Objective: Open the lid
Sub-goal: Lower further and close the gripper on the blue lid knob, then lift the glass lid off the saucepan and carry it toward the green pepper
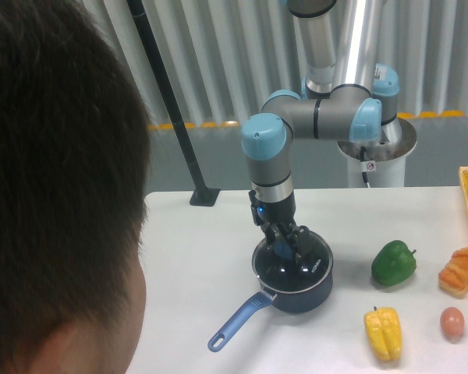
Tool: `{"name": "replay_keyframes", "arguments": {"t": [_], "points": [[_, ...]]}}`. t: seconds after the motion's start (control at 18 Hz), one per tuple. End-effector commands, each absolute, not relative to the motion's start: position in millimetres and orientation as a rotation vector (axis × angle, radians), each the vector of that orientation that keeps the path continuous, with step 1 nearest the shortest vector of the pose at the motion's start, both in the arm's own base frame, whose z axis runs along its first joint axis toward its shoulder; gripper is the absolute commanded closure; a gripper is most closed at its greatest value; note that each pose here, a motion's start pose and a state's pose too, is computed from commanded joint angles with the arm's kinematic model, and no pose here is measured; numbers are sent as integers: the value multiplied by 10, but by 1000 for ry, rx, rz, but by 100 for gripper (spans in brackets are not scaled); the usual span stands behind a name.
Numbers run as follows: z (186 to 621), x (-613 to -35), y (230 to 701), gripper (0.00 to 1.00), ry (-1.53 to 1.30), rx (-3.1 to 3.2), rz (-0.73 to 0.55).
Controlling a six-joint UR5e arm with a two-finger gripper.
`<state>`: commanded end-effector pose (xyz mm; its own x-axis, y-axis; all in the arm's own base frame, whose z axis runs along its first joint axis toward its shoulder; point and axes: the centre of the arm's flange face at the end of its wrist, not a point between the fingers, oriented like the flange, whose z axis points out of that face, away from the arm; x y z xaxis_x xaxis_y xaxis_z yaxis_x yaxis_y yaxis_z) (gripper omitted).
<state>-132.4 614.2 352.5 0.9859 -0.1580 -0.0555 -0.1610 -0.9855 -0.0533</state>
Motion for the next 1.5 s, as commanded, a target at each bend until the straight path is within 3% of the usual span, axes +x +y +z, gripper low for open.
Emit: {"name": "replay_keyframes", "arguments": {"t": [0.17, 0.28, 0.72, 1.5], "points": [[3517, -1334, 6145, 27, 247, -3072, 77], [3518, -1340, 6136, 40, 257, -3073, 76], [3546, -1355, 6124, 61, 268, -3068, 80], [3794, -1421, 6040, 63, 293, -3036, 113]]}}
